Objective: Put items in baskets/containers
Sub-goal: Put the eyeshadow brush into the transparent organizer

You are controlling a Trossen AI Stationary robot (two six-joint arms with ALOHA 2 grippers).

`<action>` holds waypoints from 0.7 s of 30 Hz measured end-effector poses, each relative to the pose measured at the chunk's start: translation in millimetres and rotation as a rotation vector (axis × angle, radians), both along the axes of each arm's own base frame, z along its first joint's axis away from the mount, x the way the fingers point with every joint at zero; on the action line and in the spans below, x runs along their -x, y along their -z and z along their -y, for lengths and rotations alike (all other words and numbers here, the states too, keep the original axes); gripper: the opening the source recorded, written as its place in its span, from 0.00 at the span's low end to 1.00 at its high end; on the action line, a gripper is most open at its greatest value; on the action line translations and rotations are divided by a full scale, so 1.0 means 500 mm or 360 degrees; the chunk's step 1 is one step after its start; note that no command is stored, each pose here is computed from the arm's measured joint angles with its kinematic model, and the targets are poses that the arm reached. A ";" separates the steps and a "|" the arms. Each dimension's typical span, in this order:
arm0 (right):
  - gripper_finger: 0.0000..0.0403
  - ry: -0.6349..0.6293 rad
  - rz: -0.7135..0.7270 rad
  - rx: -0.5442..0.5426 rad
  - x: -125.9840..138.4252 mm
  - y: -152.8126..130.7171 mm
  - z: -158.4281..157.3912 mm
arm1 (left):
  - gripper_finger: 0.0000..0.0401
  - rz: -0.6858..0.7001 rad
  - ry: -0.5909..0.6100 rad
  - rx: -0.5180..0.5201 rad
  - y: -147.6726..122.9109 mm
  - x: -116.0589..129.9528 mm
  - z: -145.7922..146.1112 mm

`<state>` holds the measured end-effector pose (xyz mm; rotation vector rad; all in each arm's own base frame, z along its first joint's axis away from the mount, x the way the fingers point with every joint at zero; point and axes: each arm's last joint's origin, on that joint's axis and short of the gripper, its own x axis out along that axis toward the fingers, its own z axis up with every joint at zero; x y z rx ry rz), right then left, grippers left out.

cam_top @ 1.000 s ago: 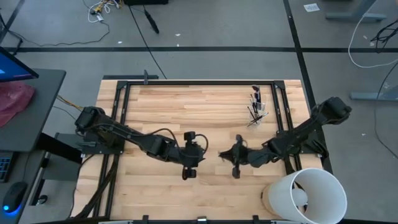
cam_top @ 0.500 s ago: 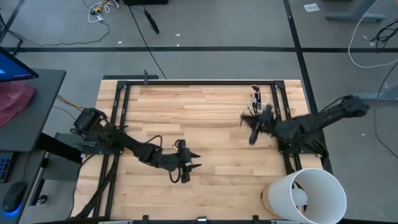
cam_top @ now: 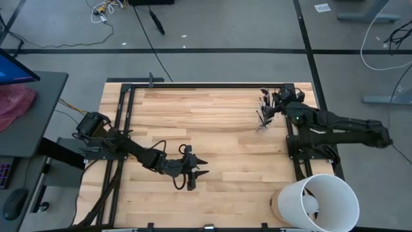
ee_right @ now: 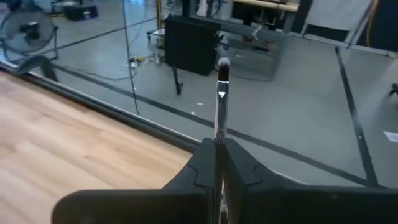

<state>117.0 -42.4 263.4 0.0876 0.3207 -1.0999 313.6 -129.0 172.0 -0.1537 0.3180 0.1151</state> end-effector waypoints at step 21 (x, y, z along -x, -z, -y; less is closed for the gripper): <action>0.02 0.0402 0.0367 0.0050 0.045 0.177 0.104 | 0.43 0.0013 -0.0006 0.0013 -0.002 -0.001 0.000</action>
